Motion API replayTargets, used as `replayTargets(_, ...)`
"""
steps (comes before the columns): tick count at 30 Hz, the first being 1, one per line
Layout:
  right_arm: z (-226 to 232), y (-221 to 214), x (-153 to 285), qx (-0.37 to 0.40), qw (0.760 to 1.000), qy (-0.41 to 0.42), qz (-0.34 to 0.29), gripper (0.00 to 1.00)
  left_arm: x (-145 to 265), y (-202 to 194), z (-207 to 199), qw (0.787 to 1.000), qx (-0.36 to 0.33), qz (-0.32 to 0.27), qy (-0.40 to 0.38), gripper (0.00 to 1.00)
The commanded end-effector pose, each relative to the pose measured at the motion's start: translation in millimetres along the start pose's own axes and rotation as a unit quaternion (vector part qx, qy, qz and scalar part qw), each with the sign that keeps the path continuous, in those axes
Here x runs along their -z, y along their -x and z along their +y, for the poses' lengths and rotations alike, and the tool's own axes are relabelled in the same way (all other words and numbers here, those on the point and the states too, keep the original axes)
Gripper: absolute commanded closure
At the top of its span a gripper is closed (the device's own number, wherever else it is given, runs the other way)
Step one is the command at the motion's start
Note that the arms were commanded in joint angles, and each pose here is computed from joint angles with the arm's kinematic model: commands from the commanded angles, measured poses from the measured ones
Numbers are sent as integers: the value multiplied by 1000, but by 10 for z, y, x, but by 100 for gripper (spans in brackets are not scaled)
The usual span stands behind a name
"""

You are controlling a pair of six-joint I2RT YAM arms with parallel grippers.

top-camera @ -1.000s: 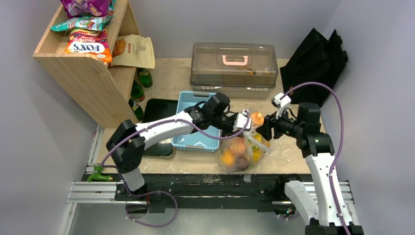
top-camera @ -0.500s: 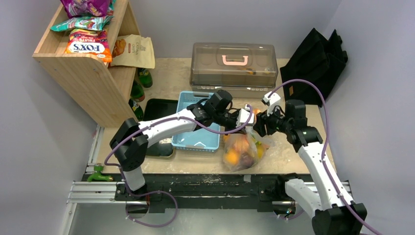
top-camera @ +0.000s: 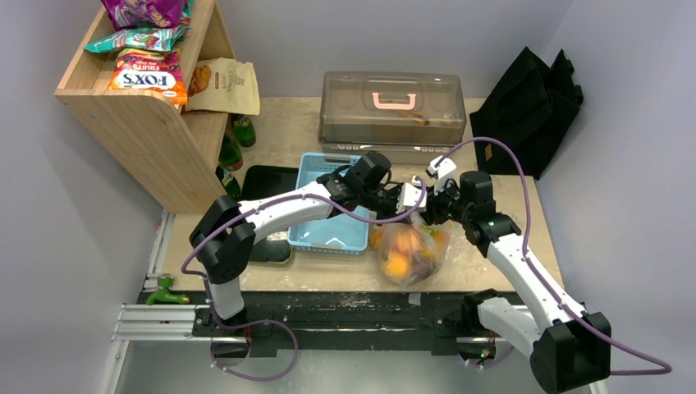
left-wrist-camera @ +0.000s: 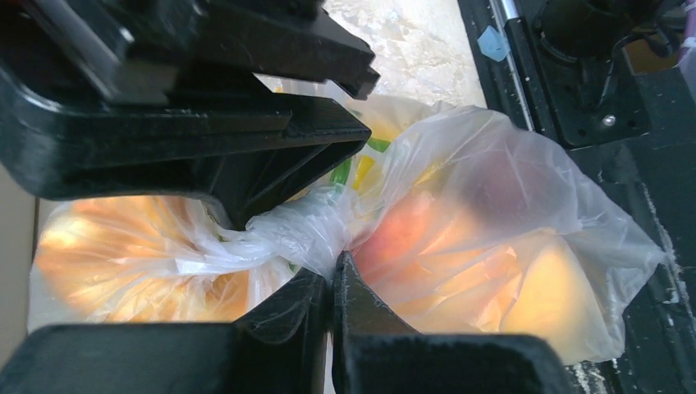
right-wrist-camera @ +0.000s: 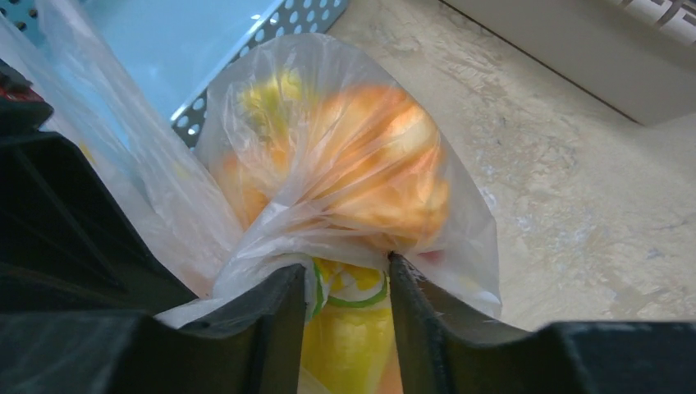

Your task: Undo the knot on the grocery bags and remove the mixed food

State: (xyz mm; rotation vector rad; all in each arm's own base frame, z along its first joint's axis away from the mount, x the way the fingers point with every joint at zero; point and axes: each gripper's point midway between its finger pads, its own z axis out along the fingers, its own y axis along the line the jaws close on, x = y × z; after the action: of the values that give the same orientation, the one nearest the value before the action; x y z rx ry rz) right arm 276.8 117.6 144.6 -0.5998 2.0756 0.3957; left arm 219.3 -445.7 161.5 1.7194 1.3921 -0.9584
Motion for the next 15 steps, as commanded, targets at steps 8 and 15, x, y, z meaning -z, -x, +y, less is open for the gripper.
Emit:
replayTargets(8,-475,-111,34,-12,991,-133,20,100,208,144,-419,983,-179,-36,-35,100)
replayTargets(15,-319,314,207,-41,992,-107,-50,100,370,181,-360,976,-216,-27,25,65)
